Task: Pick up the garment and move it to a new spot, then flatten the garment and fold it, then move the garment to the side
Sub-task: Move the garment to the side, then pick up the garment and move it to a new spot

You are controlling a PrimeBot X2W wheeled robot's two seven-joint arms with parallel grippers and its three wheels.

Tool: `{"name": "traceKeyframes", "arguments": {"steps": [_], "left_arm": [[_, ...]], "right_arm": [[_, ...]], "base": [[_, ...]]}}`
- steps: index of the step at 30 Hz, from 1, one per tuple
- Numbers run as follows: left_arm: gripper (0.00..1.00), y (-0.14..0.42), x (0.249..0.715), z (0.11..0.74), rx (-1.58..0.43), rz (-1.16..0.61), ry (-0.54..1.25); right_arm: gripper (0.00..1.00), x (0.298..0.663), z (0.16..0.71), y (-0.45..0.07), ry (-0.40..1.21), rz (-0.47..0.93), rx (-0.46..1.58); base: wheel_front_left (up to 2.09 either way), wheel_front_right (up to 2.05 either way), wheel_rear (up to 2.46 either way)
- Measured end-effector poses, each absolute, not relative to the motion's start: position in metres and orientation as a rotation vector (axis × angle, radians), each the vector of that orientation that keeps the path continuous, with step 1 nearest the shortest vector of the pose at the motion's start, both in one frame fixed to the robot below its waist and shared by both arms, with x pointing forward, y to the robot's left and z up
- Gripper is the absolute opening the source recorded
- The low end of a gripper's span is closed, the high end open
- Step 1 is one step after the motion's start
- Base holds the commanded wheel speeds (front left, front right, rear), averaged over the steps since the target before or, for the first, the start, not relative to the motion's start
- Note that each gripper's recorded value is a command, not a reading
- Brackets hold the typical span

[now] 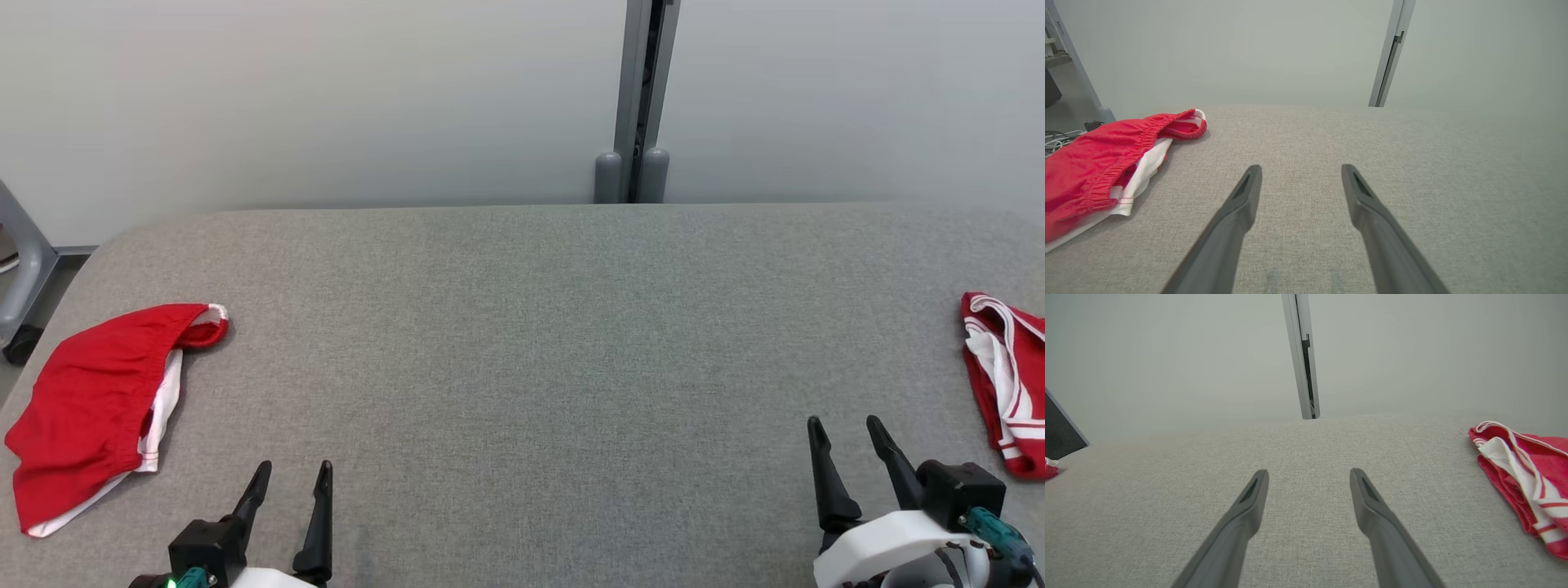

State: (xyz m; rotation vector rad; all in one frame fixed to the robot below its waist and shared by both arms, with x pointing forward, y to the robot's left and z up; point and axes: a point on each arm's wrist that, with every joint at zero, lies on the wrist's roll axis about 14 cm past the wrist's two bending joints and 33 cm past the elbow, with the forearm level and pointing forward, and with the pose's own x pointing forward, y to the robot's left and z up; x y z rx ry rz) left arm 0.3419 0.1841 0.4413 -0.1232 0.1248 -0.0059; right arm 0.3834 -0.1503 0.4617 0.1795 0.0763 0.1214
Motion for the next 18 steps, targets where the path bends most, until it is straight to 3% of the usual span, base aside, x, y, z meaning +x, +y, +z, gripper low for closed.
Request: {"name": "traceKeyframes", "arguments": {"steps": [13, 18], "left_arm": [[1.0, 0.183, 0.339, 0.442, -0.141, 0.007, 0.12], [1.0, 0.199, 0.333, 0.438, -0.148, 0.062, 0.13]], "right_arm": [[1.0, 0.373, 0.457, -0.154, 0.087, 0.102, 0.222], [1.0, 0.374, 0.444, -0.13, 0.137, 0.169, 0.223]], "base": [[0.0, 0.0, 0.0], [0.0, 0.0, 0.0]]}}
